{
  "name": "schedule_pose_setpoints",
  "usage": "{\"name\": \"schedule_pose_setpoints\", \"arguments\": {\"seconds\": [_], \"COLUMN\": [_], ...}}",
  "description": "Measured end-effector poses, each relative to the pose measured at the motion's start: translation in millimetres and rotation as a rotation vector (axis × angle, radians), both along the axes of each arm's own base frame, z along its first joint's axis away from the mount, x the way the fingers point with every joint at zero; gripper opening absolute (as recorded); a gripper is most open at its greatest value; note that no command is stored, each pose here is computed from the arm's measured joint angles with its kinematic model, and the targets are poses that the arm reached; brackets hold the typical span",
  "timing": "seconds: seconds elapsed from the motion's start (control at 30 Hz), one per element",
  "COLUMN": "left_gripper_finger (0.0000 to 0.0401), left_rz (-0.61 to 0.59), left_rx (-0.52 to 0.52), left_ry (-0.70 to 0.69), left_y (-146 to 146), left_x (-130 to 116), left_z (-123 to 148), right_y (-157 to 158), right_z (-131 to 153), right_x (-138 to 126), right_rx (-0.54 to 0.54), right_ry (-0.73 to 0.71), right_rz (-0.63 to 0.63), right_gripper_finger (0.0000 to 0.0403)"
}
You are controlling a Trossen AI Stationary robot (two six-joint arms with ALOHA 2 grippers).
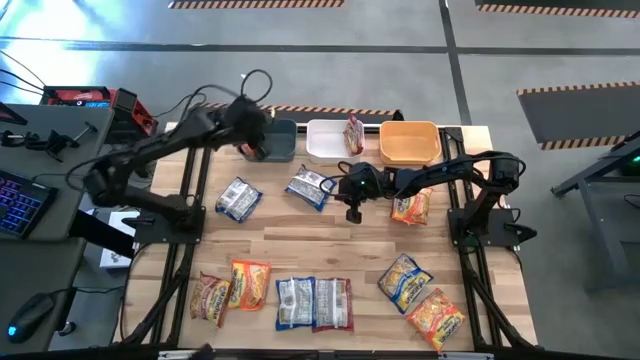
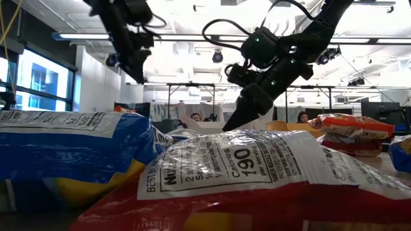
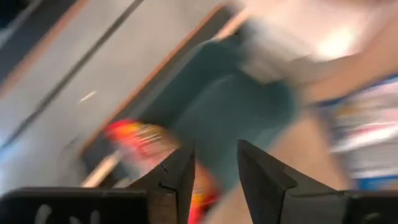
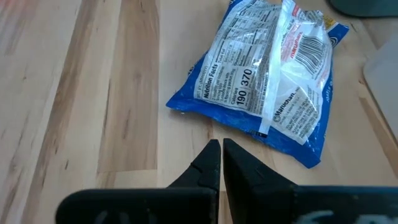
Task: Sort Maruchan noodles
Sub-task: Put the bottom right blue noodle pack into the yellow bin
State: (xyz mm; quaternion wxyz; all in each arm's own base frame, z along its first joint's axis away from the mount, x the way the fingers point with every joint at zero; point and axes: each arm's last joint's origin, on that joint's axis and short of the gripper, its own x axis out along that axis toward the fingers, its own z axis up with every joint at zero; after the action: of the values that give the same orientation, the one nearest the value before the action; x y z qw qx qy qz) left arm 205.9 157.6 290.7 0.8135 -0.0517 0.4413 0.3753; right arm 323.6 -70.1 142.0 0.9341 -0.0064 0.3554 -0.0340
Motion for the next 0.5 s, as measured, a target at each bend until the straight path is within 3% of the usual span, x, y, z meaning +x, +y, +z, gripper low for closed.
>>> {"name": "schedule_pose_setpoints", "arguments": {"seconds": [0.13, 0.5], "left_gripper_finger": [0.0076, 0.0019], "left_rz": [-0.178, -0.573], "left_rx": [-0.044, -0.056], "left_ry": [-0.259, -0.731], "left_y": [-34, -104], "left_x": [-1, 7], "left_z": [-16, -88], "right_y": [0, 29], "right_z": [0, 10], "right_x": [0, 1], "right_rx": [-0.011, 0.027], "right_ry": [0.003, 0.025], "right_rz": [-0.015, 0.042], "right_gripper_finger": [0.0, 0.0]}}
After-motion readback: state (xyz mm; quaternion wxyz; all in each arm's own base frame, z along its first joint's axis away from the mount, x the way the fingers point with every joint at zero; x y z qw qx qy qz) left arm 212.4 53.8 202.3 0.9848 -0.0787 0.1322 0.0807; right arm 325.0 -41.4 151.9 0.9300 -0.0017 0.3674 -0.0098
